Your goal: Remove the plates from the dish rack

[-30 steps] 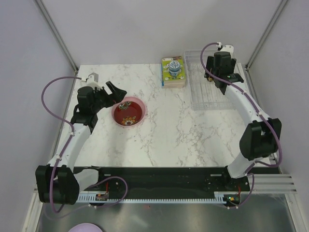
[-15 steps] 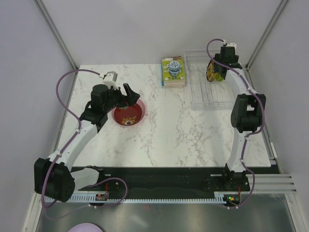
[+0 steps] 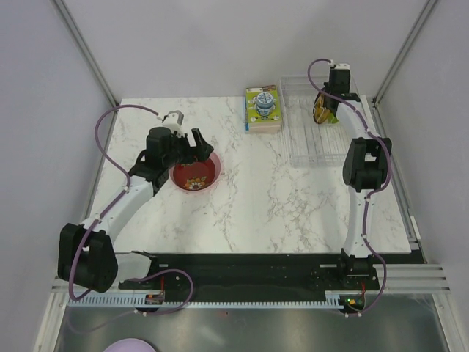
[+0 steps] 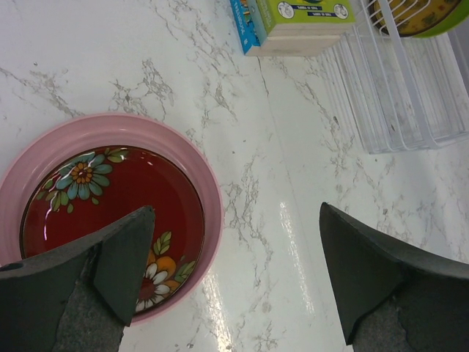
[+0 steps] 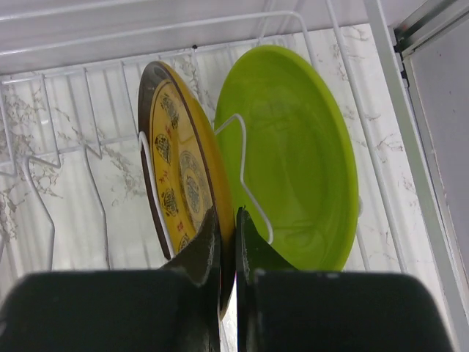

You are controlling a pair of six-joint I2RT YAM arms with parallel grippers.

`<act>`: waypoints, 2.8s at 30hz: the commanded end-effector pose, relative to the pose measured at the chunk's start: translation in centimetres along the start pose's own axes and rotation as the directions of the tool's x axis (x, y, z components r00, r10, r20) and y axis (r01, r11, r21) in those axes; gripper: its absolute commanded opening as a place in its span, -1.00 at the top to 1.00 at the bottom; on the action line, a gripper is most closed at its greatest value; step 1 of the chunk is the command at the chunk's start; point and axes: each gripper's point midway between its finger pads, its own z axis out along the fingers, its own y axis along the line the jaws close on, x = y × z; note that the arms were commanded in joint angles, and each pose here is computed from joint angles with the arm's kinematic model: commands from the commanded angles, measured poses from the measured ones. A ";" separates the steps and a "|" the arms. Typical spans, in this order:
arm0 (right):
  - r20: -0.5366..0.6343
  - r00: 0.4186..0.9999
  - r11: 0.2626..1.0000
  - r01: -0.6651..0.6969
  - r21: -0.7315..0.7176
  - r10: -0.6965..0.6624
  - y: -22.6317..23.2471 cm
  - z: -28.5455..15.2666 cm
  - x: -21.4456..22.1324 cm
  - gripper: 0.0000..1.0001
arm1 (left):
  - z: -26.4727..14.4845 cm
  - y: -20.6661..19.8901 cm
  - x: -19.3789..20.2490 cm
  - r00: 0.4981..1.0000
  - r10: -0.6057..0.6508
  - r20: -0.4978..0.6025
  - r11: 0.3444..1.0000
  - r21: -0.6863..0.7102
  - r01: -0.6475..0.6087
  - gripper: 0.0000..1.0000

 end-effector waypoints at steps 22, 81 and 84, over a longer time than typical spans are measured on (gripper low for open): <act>0.258 0.957 0.895 0.005 0.447 -0.134 -5.4 -18.0 -11.9 1.00 | -0.4 0.5 -2.5 0.997 0.055 0.060 0.996 -0.069 -0.051 -1.00; -0.273 0.911 0.423 -0.389 -0.819 0.309 23.1 -36.7 9.1 -0.61 | -0.5 2.2 2.0 0.979 -0.177 0.096 0.982 -0.051 0.183 0.96; -0.231 0.919 0.493 -0.370 -0.787 0.320 20.9 -35.5 8.7 -0.63 | -1.1 5.2 2.0 0.973 -0.202 0.111 0.967 -0.135 0.216 0.95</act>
